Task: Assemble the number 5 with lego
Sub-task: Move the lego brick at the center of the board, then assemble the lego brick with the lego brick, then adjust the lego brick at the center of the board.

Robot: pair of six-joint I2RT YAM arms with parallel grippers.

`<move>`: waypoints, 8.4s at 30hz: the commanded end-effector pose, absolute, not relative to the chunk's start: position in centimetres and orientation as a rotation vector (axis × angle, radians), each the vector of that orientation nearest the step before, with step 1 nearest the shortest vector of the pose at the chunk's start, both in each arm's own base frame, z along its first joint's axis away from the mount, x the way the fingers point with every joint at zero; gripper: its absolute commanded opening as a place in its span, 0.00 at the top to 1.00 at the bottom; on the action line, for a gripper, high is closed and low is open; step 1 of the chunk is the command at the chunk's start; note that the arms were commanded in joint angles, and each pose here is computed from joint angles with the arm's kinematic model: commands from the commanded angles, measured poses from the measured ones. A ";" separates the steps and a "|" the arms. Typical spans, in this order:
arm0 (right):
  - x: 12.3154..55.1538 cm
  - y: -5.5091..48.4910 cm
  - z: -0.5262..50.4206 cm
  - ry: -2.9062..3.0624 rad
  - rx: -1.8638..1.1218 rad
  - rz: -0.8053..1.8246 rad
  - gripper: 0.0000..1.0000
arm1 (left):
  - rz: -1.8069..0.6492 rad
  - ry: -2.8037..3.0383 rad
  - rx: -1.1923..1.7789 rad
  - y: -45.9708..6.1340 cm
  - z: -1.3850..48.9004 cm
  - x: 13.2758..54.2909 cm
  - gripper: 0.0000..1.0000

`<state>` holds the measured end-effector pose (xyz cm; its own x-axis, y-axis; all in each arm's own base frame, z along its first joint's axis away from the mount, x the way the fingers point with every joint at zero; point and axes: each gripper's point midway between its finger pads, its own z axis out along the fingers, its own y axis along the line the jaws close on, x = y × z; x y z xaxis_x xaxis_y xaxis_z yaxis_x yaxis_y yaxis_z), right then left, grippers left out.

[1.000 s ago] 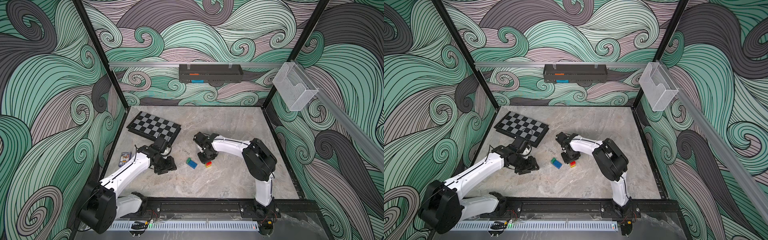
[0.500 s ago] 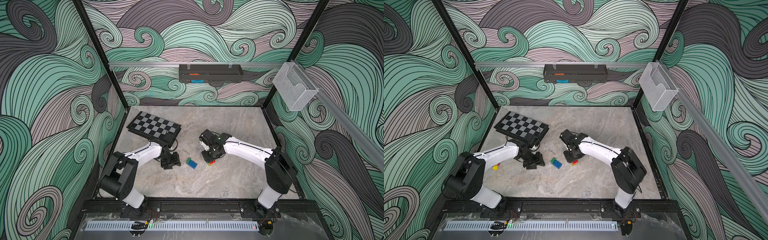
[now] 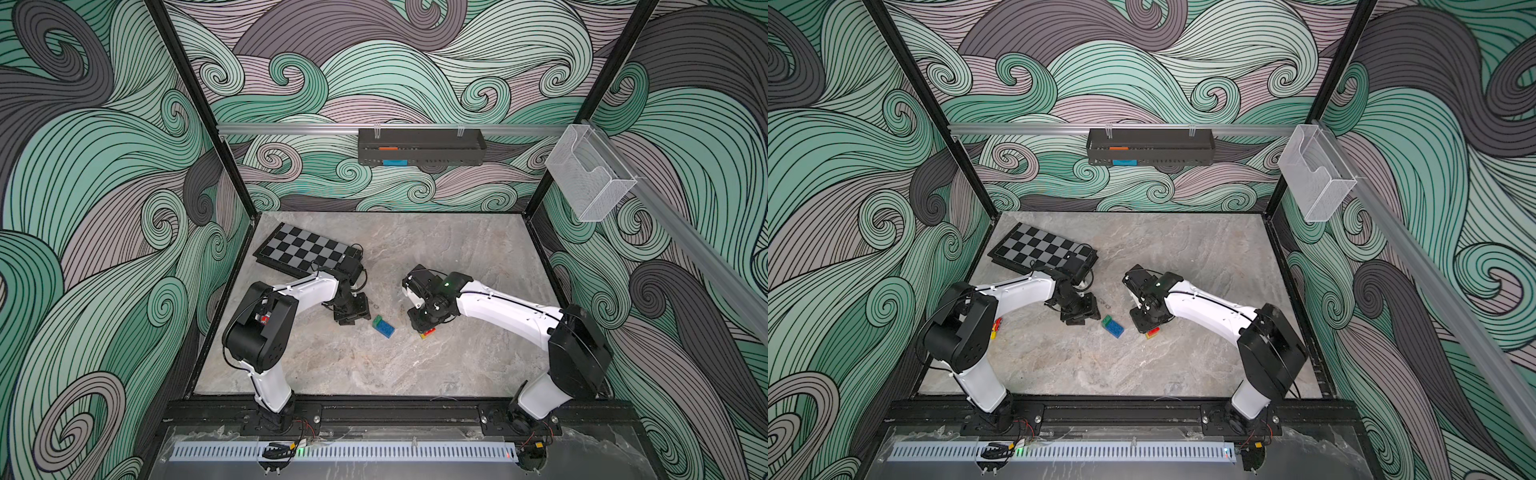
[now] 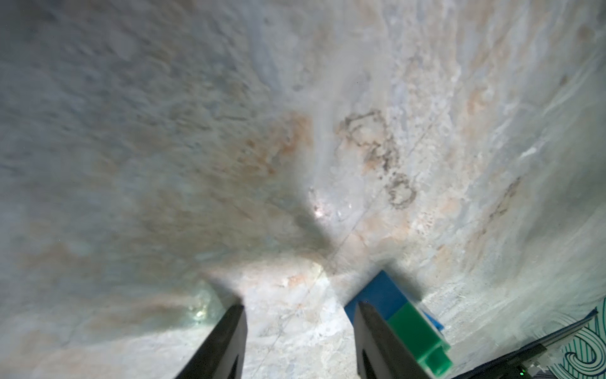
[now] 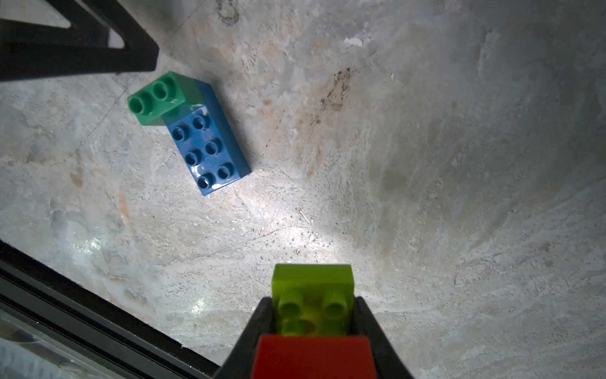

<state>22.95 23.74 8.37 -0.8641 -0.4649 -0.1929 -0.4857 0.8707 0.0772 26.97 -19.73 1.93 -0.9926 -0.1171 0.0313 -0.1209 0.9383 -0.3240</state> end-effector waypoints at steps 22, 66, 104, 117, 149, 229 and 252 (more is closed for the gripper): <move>22.0 30.8 11.6 2.481 -1.518 0.551 0.75 | 0.510 -3.186 0.162 -16.0 7.8 21.5 0.44; 24.1 32.1 6.7 2.526 -1.704 0.142 0.77 | 0.649 -3.206 0.180 -14.0 10.3 18.7 0.43; 24.3 30.4 3.1 2.813 -1.490 -0.035 0.81 | 0.661 -3.218 0.175 -14.1 10.4 18.9 0.43; 24.0 30.0 2.2 2.840 -1.504 -0.065 0.85 | 0.649 -3.224 0.180 -13.9 10.4 18.9 0.44; 25.5 31.8 5.8 2.748 -1.479 -0.005 0.68 | 0.632 -3.220 0.180 -13.9 10.1 19.0 0.44; 20.2 29.1 2.1 2.953 -0.643 0.600 0.51 | 0.617 -3.184 0.174 -14.1 10.8 17.6 0.42; 17.4 18.8 7.0 2.818 -0.355 0.618 0.45 | 0.652 -3.302 -0.358 -24.9 13.3 19.8 0.29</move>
<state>18.24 20.22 7.74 -0.9294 -0.2029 -0.3083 -0.3193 0.8610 0.3959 18.39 -23.28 12.34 -0.9667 0.1516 -0.2064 0.2199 0.9045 -0.3654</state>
